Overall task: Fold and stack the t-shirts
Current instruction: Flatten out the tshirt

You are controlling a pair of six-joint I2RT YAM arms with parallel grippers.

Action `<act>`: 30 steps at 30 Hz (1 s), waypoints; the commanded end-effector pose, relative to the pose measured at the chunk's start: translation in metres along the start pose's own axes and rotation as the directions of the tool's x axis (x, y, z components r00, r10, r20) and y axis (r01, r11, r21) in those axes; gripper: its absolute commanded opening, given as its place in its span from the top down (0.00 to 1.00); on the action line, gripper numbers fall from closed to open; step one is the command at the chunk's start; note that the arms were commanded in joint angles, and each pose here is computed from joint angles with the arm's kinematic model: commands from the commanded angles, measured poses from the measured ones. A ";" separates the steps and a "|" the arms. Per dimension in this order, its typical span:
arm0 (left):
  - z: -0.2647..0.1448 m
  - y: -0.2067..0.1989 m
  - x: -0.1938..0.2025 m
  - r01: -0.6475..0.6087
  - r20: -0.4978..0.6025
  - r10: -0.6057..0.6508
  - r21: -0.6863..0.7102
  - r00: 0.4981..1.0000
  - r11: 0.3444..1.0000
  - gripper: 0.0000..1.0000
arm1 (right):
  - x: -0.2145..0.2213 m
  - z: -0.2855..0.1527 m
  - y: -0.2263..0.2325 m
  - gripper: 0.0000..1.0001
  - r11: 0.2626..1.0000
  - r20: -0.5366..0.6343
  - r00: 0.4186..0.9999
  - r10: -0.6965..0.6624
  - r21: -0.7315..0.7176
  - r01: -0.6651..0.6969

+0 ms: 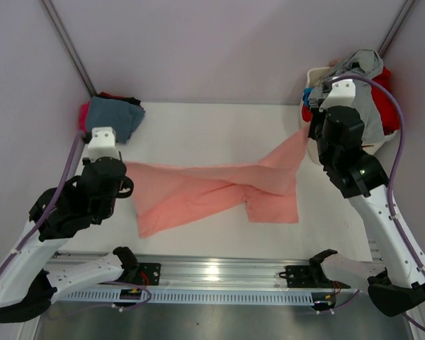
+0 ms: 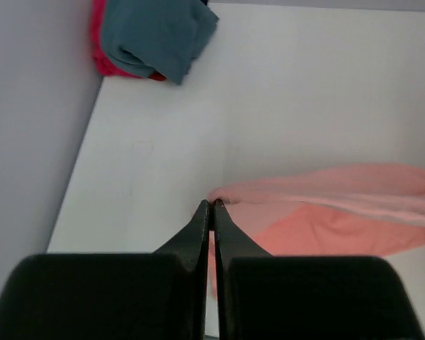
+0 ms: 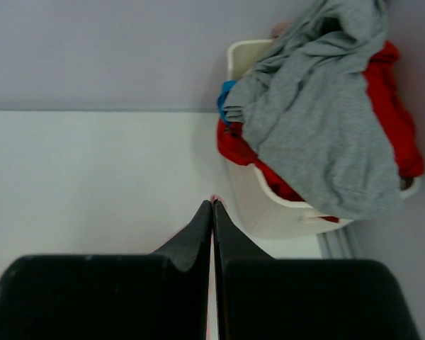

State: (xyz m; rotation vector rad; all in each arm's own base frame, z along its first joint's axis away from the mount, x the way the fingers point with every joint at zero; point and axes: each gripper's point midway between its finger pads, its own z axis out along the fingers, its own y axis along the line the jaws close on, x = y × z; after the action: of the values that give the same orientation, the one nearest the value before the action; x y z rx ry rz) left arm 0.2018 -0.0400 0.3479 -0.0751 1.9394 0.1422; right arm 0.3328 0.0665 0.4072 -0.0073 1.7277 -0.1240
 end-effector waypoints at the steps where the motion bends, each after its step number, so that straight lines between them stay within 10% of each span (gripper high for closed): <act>1: -0.005 0.037 -0.011 -0.085 0.031 0.090 -0.139 0.995 0.987 1.00 | -0.028 -0.017 -0.048 1.00 0.983 0.082 0.997 -0.003 0.181 -0.012; 20: -0.051 0.100 -0.066 -0.026 0.188 0.068 -0.218 0.980 0.976 1.00 | -0.143 -0.106 -0.119 1.00 0.946 0.368 0.930 0.019 0.295 -0.136; 30: -0.093 0.137 -0.105 0.148 0.354 -0.090 -0.140 0.931 0.979 1.00 | -0.197 -0.208 -0.161 1.00 0.947 0.619 0.774 0.130 0.153 -0.281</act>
State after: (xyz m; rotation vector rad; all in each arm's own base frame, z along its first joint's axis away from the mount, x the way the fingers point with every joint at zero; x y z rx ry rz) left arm 0.1631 0.0400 0.4646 -0.1659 1.6550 0.1634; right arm 0.2075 -0.0228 0.6044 0.1840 1.2292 -0.1554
